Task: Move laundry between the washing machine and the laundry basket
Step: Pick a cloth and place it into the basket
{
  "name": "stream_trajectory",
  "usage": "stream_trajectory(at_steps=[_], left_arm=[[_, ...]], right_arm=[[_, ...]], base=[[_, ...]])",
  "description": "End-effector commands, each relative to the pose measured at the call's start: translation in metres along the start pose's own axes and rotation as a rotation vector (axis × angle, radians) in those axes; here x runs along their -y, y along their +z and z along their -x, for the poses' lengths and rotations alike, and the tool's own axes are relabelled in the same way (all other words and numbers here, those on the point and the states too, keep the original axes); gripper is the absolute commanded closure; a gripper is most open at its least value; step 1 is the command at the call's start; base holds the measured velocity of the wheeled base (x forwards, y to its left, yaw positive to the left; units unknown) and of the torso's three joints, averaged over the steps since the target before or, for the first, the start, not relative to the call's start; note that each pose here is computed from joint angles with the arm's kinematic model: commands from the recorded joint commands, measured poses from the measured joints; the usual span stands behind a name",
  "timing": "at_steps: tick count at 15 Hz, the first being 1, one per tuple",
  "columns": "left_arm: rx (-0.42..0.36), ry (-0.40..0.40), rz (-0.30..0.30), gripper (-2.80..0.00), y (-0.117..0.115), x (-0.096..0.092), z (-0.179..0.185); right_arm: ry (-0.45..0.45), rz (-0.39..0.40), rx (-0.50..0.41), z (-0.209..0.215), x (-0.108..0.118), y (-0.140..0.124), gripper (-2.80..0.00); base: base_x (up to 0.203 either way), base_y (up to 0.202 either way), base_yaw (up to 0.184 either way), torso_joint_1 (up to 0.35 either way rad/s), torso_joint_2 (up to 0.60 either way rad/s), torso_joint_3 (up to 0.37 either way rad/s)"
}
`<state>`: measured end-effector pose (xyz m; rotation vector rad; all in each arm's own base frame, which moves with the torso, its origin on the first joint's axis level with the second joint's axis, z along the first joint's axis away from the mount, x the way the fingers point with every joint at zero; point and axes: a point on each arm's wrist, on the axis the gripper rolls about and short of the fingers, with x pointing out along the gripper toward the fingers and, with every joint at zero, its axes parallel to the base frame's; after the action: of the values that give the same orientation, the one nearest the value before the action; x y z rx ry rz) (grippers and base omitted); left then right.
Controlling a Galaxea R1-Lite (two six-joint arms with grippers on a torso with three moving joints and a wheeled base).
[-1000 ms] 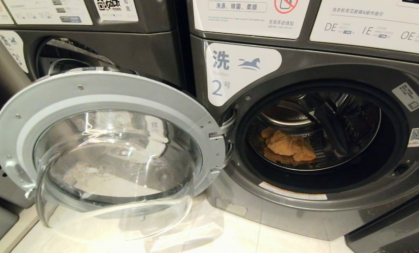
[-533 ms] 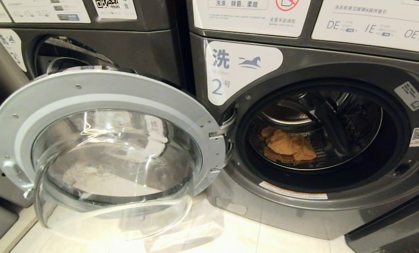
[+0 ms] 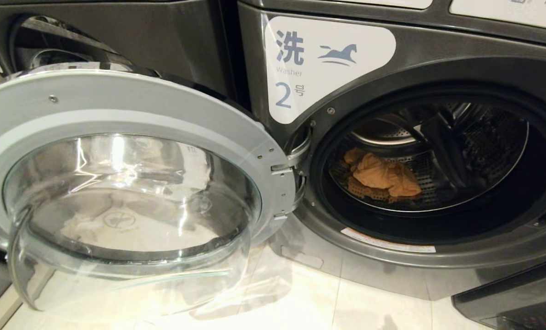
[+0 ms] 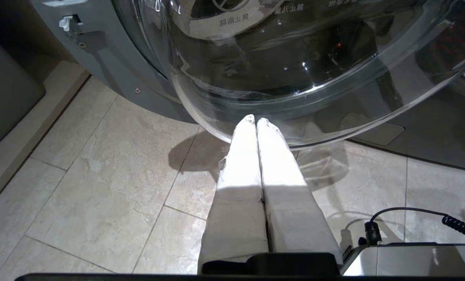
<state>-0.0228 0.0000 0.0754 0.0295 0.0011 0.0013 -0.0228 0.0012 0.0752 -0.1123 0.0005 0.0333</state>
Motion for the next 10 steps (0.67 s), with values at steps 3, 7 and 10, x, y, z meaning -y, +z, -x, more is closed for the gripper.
stream_trajectory(at_steps=[3,7,10], left_arm=[[0.001,0.000,0.002,0.00,0.0001,0.0000,0.0000],[0.001,0.000,0.002,0.00,0.0000,0.0000,0.0000],[0.001,0.000,0.002,0.00,0.0001,0.0000,0.0000]], right_arm=[[0.001,0.003,-0.004,-0.0003,0.0000,-0.0004,0.00],[0.001,0.004,-0.004,-0.0003,0.0000,-0.0004,0.00],[0.004,0.004,-0.005,-0.0001,-0.0001,-0.0003,0.00]], base=[[0.000,0.000,0.000,0.005,0.00,-0.198],[0.000,0.000,0.000,0.005,0.00,-0.201],[0.000,0.000,0.000,0.006,0.00,-0.198]])
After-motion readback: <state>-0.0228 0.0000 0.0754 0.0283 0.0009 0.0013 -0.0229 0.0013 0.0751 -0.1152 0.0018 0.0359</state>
